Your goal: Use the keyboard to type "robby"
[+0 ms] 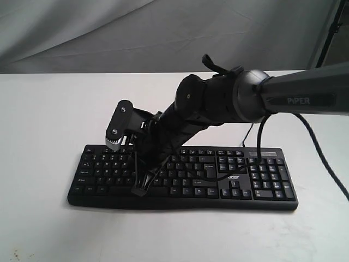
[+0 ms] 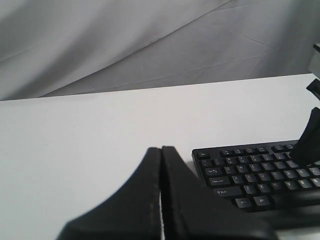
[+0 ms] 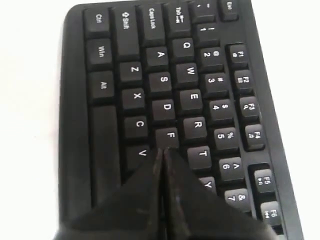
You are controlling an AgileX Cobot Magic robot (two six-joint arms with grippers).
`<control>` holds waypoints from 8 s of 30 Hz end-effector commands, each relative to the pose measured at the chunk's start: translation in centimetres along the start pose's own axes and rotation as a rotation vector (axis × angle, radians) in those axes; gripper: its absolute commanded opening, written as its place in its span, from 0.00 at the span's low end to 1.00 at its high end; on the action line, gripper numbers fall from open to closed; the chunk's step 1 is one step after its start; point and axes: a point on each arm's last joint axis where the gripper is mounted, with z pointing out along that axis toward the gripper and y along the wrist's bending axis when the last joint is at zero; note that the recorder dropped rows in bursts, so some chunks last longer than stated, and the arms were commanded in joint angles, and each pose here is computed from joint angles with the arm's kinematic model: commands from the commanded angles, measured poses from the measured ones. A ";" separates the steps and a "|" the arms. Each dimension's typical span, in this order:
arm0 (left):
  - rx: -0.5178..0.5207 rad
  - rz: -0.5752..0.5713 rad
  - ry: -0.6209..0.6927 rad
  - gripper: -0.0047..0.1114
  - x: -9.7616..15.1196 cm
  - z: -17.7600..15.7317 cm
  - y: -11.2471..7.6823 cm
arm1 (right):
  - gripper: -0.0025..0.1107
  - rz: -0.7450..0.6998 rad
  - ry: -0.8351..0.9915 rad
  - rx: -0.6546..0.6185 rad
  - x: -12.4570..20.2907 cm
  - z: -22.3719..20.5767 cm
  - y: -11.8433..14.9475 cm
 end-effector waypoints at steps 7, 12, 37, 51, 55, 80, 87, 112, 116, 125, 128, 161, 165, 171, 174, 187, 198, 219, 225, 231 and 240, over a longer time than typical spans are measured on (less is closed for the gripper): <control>0.005 0.003 -0.005 0.04 0.1 0.0 0.0 | 0.02 0.039 -0.002 0.005 0.3 0.7 -2.4; 0.005 0.003 -0.005 0.04 0.1 0.0 0.0 | 0.02 0.049 0.010 -0.028 0.1 1.3 -3.5; 0.005 0.003 -0.005 0.04 0.1 0.0 0.0 | 0.02 0.035 0.062 -0.065 1.6 2.0 -4.0; 0.005 0.003 -0.005 0.04 0.1 0.0 0.0 | 0.02 0.035 0.061 -0.072 1.7 2.3 -4.0; 0.005 0.003 -0.005 0.04 0.1 0.0 0.0 | 0.02 0.029 0.046 -0.052 1.3 1.7 -4.1; 0.005 0.003 -0.005 0.04 0.1 0.0 0.0 | 0.02 -0.031 -0.360 0.320 -4.5 -21.0 1.1; 0.005 0.003 -0.005 0.04 0.1 0.0 0.0 | 0.02 0.132 -0.719 0.556 -2.4 -30.3 5.9; 0.005 0.003 -0.005 0.04 0.1 0.0 0.0 | 0.02 0.269 -1.136 0.869 8.1 -41.9 17.5; 0.005 0.003 -0.005 0.04 0.1 0.0 0.0 | 0.02 0.421 -1.052 0.960 11.0 -39.0 16.9; 0.005 0.003 -0.005 0.04 0.1 0.0 0.0 | 0.02 0.766 -1.019 1.112 18.3 -32.4 17.8; 0.005 0.003 -0.005 0.04 0.1 0.0 0.0 | 0.02 0.774 -1.016 1.106 19.0 -31.4 18.2; 0.005 0.003 -0.005 0.04 0.1 0.0 0.0 | 0.02 1.047 -1.256 1.090 22.9 -27.9 19.6; 0.005 0.003 -0.005 0.04 0.1 0.0 0.0 | 0.02 1.192 -1.298 1.015 24.0 -26.3 19.3; 0.005 0.003 -0.005 0.04 0.1 0.0 0.0 | 0.02 1.042 -1.092 1.035 23.9 -25.2 19.5; 0.005 0.003 -0.005 0.04 0.1 0.0 0.0 | 0.02 0.845 -0.787 1.082 24.3 -24.0 19.7; 0.005 0.003 -0.005 0.04 0.1 0.0 0.0 | 0.02 1.015 -0.898 0.997 24.2 -23.9 19.7; 0.005 0.003 -0.005 0.04 0.1 0.0 0.0 | 0.02 1.094 -0.952 0.974 24.3 -23.9 19.7; 0.005 0.003 -0.005 0.04 0.1 0.0 0.0 | 0.02 0.881 -0.558 1.100 25.7 -23.1 19.9; 0.005 0.003 -0.005 0.04 0.1 0.0 0.0 | 0.02 0.886 -0.563 1.097 25.7 -23.1 19.9; 0.005 0.003 -0.005 0.04 0.1 0.0 0.0 | 0.02 0.886 -0.568 1.098 25.7 -23.1 19.9; 0.005 0.003 -0.005 0.04 0.1 0.0 0.0 | 0.02 0.886 -0.568 1.098 25.7 -23.1 19.9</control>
